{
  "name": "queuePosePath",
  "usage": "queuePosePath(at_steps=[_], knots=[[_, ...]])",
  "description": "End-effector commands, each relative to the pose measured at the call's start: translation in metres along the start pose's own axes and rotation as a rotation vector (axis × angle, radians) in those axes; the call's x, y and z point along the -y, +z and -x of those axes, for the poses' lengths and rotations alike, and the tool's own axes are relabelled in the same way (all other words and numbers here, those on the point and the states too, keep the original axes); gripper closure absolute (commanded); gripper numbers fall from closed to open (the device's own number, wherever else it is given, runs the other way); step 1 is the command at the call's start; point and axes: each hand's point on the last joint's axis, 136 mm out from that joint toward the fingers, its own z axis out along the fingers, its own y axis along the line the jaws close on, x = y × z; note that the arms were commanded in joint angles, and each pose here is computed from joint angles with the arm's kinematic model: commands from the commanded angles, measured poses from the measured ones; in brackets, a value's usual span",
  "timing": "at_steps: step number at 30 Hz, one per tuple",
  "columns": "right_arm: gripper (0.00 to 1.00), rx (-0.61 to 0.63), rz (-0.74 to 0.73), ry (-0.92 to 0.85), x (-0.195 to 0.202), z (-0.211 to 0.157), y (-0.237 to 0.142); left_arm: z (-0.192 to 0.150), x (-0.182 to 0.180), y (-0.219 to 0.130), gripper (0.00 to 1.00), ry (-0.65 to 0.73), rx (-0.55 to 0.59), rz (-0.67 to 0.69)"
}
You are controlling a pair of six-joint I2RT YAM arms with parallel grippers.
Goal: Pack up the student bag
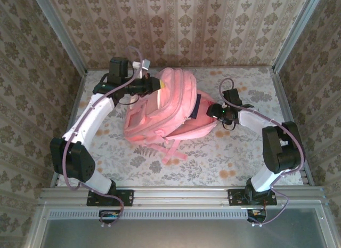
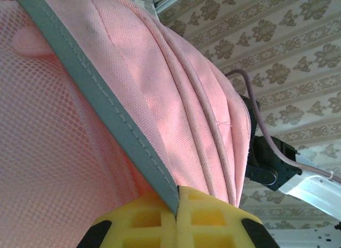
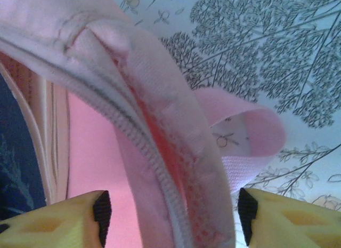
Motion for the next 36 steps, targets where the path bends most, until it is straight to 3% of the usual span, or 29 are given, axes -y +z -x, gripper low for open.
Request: queuePosePath(at_steps=[1,3,6,9,15,18,22,25,30,32,33,36], knots=[[0.47,0.000,0.071,0.007,-0.016,-0.004,-0.011,0.000,0.035,-0.007,1.00,0.150,0.014,-0.018],[0.58,-0.005,0.088,0.010,-0.018,-0.013,-0.017,-0.013,0.024,0.007,1.00,0.142,-0.030,0.022],[0.60,0.031,0.065,0.023,-0.008,-0.020,-0.028,-0.038,0.009,0.038,1.00,0.124,-0.107,0.073],[0.43,0.146,-0.083,0.054,0.025,-0.014,-0.050,-0.049,-0.009,0.067,1.00,0.067,-0.132,0.099],[0.34,0.337,-0.168,0.067,0.049,-0.007,-0.101,-0.043,-0.040,0.118,1.00,0.002,-0.132,0.168],[0.36,0.387,-0.099,0.003,0.037,-0.011,-0.117,-0.025,-0.048,0.134,1.00,-0.003,-0.086,0.196],[0.43,0.404,0.101,-0.208,-0.006,-0.031,-0.123,-0.003,-0.058,0.154,1.00,-0.008,-0.066,0.220],[0.47,0.410,0.187,-0.400,-0.038,-0.059,-0.119,0.007,-0.064,0.161,1.00,-0.018,-0.052,0.222],[0.46,0.442,0.419,-0.728,-0.084,-0.121,-0.105,0.010,-0.073,0.153,1.00,-0.036,-0.037,0.228],[0.45,0.446,0.444,-0.870,-0.091,-0.143,-0.097,0.008,-0.073,0.147,1.00,-0.050,-0.035,0.215],[0.44,0.428,0.447,-0.910,-0.093,-0.150,-0.092,0.007,-0.072,0.145,0.98,-0.057,-0.036,0.209],[0.44,0.412,0.476,-0.984,-0.102,-0.167,-0.076,0.001,-0.069,0.133,0.73,-0.066,-0.032,0.209]])
